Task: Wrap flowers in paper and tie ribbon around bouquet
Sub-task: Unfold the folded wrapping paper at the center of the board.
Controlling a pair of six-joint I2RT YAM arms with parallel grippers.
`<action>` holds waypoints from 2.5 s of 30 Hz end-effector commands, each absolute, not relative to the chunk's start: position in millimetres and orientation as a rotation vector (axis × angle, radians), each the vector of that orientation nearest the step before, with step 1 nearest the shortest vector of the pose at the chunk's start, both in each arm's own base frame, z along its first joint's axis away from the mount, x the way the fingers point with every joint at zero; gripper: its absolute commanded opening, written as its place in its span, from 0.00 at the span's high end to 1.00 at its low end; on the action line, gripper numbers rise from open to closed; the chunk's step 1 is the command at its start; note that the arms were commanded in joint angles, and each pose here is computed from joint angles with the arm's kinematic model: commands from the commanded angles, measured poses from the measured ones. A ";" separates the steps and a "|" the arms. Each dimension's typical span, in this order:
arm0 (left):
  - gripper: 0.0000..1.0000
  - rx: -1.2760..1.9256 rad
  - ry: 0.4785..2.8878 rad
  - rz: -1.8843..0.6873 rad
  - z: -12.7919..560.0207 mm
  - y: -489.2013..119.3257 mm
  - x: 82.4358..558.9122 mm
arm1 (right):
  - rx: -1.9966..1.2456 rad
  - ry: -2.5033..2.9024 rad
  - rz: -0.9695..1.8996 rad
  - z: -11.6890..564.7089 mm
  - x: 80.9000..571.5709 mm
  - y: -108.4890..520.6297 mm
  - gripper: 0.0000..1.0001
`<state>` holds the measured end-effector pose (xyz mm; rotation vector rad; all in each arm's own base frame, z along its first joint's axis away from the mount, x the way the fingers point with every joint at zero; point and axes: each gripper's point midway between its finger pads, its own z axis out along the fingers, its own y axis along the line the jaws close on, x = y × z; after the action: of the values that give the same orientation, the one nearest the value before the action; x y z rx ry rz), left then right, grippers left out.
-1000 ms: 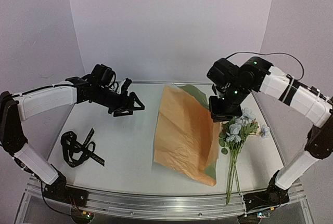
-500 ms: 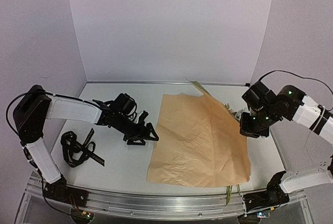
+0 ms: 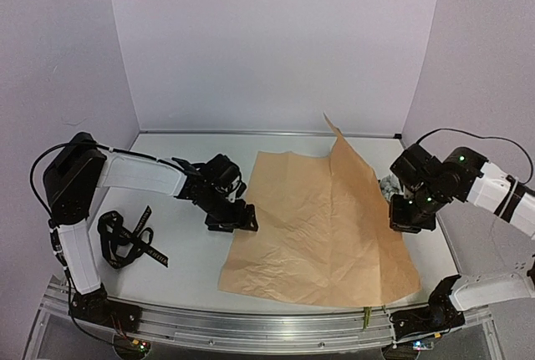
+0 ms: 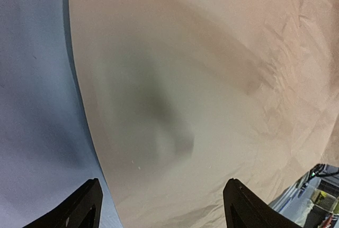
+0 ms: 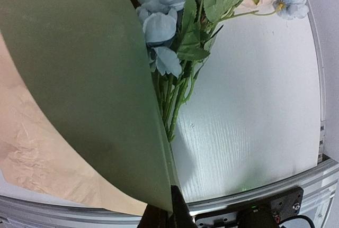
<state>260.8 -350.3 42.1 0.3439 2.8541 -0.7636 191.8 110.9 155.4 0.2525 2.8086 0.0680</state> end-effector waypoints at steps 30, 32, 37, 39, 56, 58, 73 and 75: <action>0.37 0.312 2.676 -0.895 117.3 -336.5 286.6 | 0.358 2.496 0.534 162.2 270.5 282.3 1.00; 0.38 0.326 2.676 -0.897 115.6 -340.4 288.4 | 0.427 2.463 0.644 163.1 277.8 300.4 1.00; 0.40 0.332 2.696 -0.838 106.6 -332.4 286.8 | 0.453 2.401 0.710 149.5 272.0 316.7 1.00; 0.42 0.326 2.710 -0.821 100.3 -327.4 283.2 | 0.449 2.396 0.663 138.7 264.6 308.9 1.00; 0.67 0.096 2.870 -0.496 14.2 -250.0 300.8 | 0.253 2.525 0.415 77.9 207.2 274.1 0.60; 0.67 0.059 2.881 -0.459 7.6 -236.2 309.0 | 0.191 2.552 0.337 78.2 200.9 258.3 0.51; 0.62 -0.010 2.920 -0.234 -7.1 -157.6 364.4 | 0.160 2.832 0.204 80.8 177.3 177.8 0.18; 0.62 -0.004 2.915 -0.246 -2.4 -155.9 371.6 | 0.183 2.853 0.199 84.7 177.4 167.5 0.17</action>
<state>375.3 -188.5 15.9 -0.0081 2.8188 -0.3909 191.8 194.2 81.3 0.2040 2.7606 0.2428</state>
